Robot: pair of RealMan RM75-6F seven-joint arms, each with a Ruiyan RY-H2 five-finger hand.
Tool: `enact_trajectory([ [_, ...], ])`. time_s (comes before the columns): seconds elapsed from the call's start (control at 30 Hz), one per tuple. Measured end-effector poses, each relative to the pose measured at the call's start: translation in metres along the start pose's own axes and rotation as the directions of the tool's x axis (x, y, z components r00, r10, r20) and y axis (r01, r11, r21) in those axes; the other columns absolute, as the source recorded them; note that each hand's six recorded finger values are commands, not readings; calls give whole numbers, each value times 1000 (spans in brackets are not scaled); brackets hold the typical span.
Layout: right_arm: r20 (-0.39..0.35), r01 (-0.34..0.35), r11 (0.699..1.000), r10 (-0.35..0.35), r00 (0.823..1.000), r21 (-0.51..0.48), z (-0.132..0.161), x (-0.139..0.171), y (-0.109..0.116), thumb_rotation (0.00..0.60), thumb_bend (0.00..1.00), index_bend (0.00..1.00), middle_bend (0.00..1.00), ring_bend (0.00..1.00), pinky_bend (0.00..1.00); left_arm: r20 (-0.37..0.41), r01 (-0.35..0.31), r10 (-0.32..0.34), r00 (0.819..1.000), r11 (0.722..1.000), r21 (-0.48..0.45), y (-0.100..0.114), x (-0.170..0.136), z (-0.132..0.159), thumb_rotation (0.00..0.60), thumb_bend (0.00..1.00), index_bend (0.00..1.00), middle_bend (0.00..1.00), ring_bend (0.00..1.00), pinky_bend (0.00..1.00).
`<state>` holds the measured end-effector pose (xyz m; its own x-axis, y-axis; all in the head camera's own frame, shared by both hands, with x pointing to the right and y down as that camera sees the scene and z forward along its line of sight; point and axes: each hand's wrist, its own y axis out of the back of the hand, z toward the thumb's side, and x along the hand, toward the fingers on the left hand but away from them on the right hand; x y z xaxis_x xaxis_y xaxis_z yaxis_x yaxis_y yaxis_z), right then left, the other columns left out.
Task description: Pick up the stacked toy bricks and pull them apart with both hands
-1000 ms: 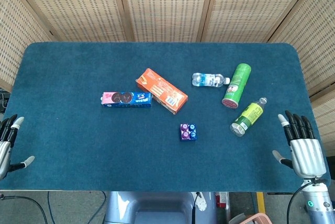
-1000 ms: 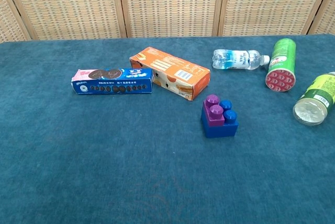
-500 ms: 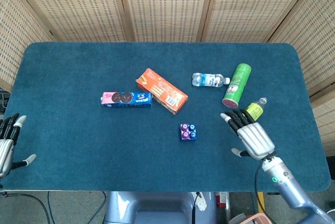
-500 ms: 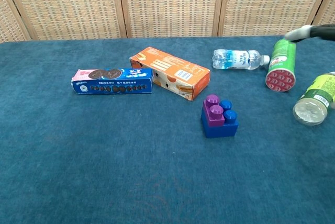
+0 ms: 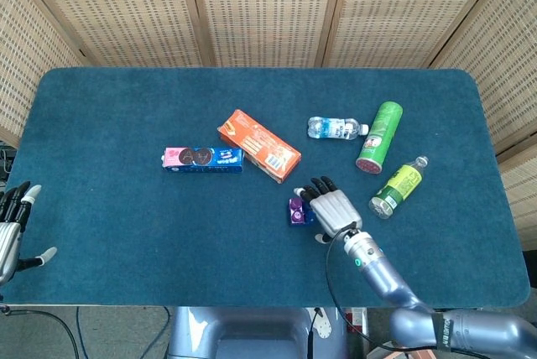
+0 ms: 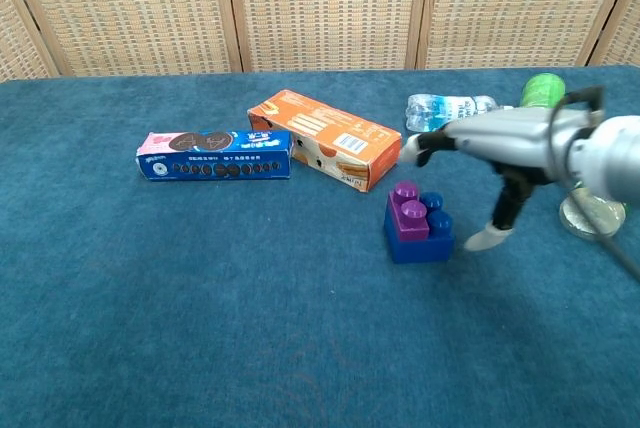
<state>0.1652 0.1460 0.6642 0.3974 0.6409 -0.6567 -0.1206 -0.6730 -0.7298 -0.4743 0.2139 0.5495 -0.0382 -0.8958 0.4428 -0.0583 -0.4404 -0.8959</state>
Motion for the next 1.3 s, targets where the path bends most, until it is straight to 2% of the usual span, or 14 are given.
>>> enact_trajectory([
  [0.23, 2, 10, 1000, -10, 1000, 28, 24, -12, 0, 600, 37, 152, 168, 0, 0, 3, 2, -2, 1000, 1000, -4, 0, 0, 0, 600, 0, 0, 0, 0, 0],
  [0.47, 52, -5, 998, 2, 999, 55, 20, -21, -3, 600, 64, 209, 267, 0, 0, -3, 4, -4, 1000, 1000, -5, 1, 0, -1, 600, 0, 0, 0, 0, 0],
  [0.83, 86, -28, 998, 24, 996, 55, 18, -30, -4, 600, 86, 276, 314, 0, 0, -7, 5, -5, 1000, 1000, -8, 1, 1, -2, 600, 0, 0, 0, 0, 0],
  [0.93, 94, -26, 998, 21, 995, 57, 18, -33, -5, 600, 103, 322, 351, 1, 0, -7, 6, -6, 1000, 1000, -10, 1, 1, -3, 600, 0, 0, 0, 0, 0],
  [1.07, 107, -21, 998, 15, 994, 57, 18, -37, -5, 600, 131, 410, 458, 59, 0, -9, 7, -7, 1000, 1000, -9, 1, 1, -4, 600, 0, 0, 0, 0, 0],
  [1.3, 116, -14, 998, 7, 993, 65, 18, -40, -6, 600, 219, 501, 576, 168, 0, -10, 9, -9, 1000, 1000, -8, 1, 1, -4, 600, 0, 0, 0, 0, 0],
])
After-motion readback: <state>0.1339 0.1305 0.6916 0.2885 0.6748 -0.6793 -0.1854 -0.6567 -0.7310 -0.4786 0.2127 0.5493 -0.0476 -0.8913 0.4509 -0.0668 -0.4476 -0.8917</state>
